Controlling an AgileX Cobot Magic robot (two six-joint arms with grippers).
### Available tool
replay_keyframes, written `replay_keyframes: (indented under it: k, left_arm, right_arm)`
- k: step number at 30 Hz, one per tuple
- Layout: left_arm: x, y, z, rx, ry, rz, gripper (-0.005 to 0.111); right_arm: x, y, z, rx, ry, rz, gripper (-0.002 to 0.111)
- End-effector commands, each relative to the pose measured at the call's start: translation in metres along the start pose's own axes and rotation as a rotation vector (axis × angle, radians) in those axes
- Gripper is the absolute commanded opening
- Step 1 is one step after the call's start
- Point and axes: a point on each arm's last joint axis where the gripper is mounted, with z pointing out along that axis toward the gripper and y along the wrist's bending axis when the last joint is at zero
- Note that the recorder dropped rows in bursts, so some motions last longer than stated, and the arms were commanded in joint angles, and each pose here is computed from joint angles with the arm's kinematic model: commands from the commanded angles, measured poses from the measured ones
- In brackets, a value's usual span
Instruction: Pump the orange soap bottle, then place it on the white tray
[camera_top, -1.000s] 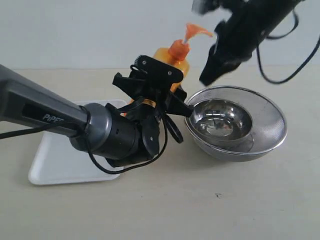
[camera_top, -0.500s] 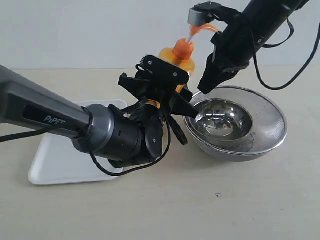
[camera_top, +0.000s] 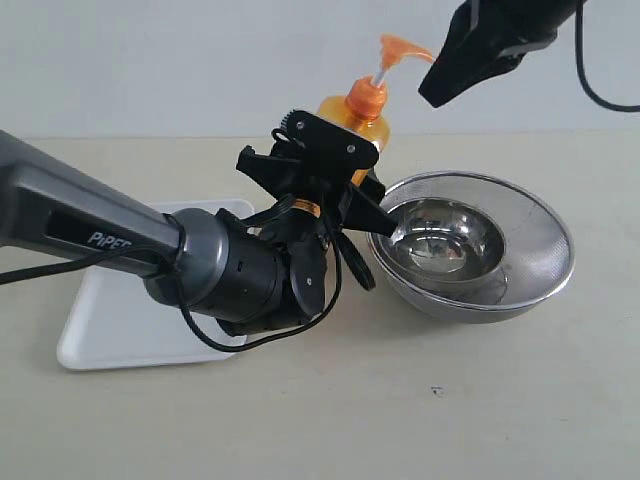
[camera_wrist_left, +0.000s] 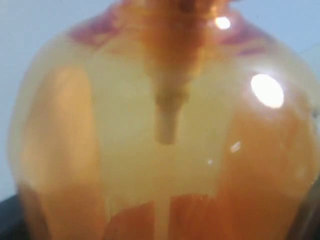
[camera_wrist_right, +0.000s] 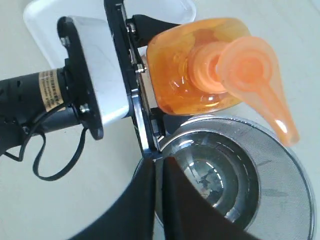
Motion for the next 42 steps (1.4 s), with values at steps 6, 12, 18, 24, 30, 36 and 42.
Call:
replay_keyframes:
  k: [6,12,18,24,30,36,42]
  left_arm:
    - [-0.012,0.000,-0.002,0.003,-0.043,-0.008,0.005]
    - [-0.012,0.000,-0.002,0.003,-0.043,-0.008,0.005]
    - [-0.012,0.000,-0.002,0.001,-0.045,-0.008,0.005]
    - [-0.012,0.000,-0.002,0.001,-0.045,-0.008,0.005]
    - [-0.013,0.002,-0.002,-0.014,-0.061,-0.008,0.005]
    - [-0.013,0.002,-0.002,-0.016,-0.062,-0.008,0.005]
    - [-0.013,0.002,-0.002,-0.016,-0.062,-0.008,0.005]
  right_arm:
    - [-0.008,0.027,-0.067,0.190,-0.114,-0.099,0.000]
    - [-0.012,0.035,-0.094,0.321,-0.197,-0.121,0.000]
    - [-0.011,0.034,-0.107,0.427,-0.213,-0.100,0.000]
    - [-0.009,0.027,-0.116,0.547,-0.217,-0.033,0.000]
    - [-0.003,0.024,-0.134,0.698,-0.214,0.046,0.000]
    - [0.004,0.023,-0.153,0.851,-0.214,0.108,0.000]
    - [0.012,0.031,-0.172,0.934,-0.233,0.189,0.000]
